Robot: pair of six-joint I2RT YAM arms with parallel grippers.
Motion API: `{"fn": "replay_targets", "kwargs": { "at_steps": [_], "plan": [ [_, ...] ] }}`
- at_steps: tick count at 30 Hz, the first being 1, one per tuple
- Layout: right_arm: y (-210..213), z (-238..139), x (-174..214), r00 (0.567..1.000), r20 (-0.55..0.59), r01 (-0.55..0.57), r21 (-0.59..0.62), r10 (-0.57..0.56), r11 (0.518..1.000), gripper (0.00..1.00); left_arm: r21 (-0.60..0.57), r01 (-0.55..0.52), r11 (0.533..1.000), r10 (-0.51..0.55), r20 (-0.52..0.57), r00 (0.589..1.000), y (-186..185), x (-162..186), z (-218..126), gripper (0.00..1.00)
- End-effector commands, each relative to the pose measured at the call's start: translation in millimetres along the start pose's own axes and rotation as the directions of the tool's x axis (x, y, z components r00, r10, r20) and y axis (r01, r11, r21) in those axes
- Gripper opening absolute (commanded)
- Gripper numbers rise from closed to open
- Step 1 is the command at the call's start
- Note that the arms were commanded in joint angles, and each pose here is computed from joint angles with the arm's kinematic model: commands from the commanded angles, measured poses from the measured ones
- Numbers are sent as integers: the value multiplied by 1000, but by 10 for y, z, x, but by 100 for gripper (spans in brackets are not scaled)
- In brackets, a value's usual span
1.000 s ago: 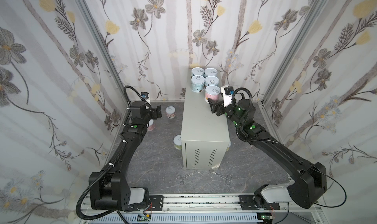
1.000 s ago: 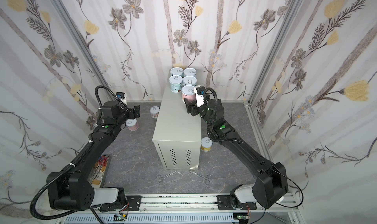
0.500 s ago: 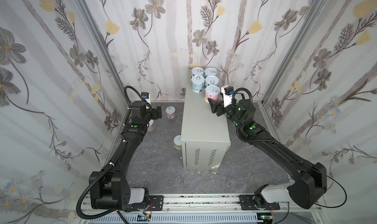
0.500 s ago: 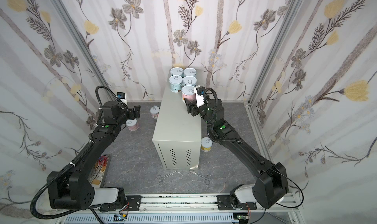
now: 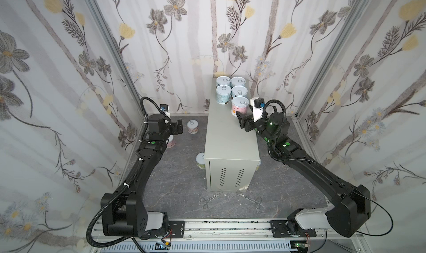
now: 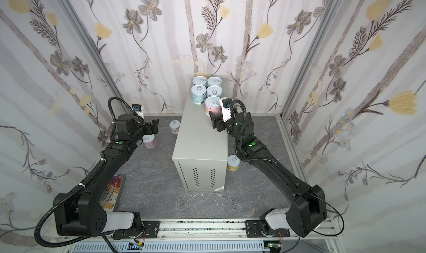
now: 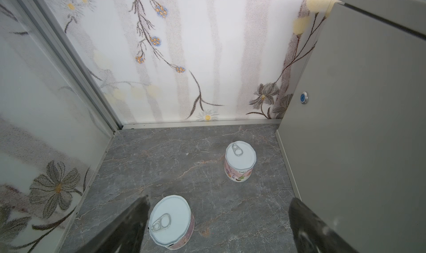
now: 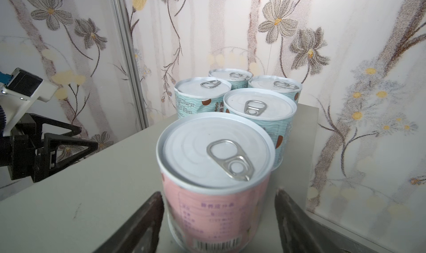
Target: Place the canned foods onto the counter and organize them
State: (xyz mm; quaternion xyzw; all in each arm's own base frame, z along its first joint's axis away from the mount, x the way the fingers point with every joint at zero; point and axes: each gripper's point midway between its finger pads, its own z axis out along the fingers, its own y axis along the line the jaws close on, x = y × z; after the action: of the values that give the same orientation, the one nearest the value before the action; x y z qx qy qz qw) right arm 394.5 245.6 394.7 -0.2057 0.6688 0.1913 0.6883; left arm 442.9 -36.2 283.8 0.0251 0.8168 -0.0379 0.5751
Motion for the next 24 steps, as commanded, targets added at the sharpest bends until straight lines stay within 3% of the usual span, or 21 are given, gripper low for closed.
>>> {"fn": "replay_targets", "kwargs": {
  "at_steps": [1,9,24],
  "plan": [
    [60,-10,15,1000,-5,11,-35,-11,999,87,11,-5,1000,5,13,1000,-18,-33,0,95],
    [47,39,-15,1000,12,3,-28,-2,1000,92,3,-13,1000,13,8,1000,-3,-13,-15,95],
    [12,196,-42,1000,11,-12,-10,12,1000,87,-1,-16,1000,16,6,1000,1,2,-7,95]
  ]
}}
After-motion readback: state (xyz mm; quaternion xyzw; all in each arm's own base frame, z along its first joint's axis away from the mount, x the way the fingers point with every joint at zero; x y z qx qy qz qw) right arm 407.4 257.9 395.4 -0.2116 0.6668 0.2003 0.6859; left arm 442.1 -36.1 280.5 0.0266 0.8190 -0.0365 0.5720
